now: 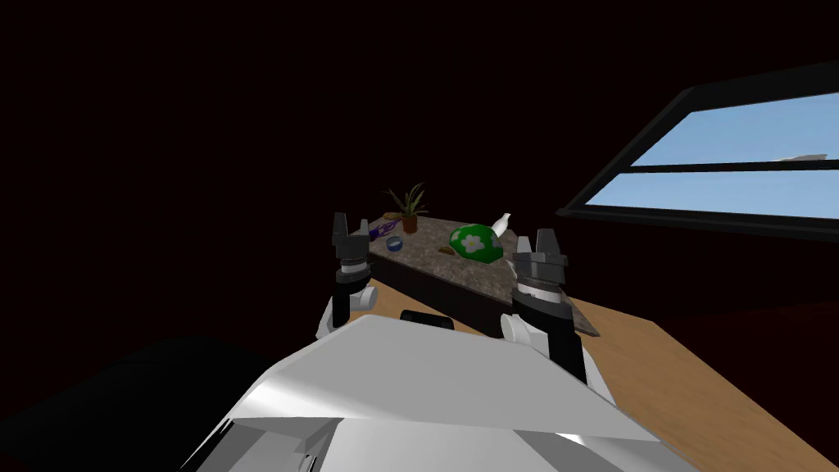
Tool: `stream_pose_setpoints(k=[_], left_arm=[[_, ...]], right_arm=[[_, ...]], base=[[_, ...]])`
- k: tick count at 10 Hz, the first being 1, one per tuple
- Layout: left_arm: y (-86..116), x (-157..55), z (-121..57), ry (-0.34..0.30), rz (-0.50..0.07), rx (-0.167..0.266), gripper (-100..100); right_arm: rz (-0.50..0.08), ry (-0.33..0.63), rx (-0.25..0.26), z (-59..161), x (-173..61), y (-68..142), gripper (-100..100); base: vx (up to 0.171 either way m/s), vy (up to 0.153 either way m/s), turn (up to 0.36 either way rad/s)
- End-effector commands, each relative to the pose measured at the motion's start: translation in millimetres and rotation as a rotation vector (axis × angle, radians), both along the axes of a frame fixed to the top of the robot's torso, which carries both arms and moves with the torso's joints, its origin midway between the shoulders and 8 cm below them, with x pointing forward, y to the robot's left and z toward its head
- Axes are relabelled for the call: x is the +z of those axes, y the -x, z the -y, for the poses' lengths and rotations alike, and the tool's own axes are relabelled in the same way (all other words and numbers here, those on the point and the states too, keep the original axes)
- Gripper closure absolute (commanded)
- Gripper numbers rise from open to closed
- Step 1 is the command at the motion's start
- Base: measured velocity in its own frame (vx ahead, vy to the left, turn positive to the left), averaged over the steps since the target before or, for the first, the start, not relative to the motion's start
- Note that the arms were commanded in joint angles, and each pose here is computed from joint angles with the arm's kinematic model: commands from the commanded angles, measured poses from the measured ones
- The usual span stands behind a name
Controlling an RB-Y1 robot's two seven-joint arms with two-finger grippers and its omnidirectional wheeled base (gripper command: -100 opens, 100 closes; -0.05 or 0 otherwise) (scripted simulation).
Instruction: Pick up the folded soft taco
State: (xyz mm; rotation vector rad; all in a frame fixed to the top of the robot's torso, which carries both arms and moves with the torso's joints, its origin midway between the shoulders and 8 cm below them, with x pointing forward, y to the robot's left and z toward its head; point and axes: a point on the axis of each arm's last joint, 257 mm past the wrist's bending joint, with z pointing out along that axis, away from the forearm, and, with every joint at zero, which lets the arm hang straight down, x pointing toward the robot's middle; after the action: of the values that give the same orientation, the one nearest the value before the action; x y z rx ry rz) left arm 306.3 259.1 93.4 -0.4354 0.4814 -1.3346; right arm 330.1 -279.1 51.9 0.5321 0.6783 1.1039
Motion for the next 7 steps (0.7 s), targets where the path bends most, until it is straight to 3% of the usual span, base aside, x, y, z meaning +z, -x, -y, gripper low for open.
stream_pose_setpoints(k=[1, 7], left_arm=[[0, 0, 0.0, 0.0, 0.0, 0.0, 0], [0, 0, 0.0, 0.0, 0.0, 0.0, 0]], right_arm=[[-0.004, 0.026, 0.014, -3, 0, -1, -100], [-0.037, 0.167, 0.091, -19, -9, -8, -100]], base=[[-0.033, -0.002, 0.003], [-0.109, 0.0, 0.023]])
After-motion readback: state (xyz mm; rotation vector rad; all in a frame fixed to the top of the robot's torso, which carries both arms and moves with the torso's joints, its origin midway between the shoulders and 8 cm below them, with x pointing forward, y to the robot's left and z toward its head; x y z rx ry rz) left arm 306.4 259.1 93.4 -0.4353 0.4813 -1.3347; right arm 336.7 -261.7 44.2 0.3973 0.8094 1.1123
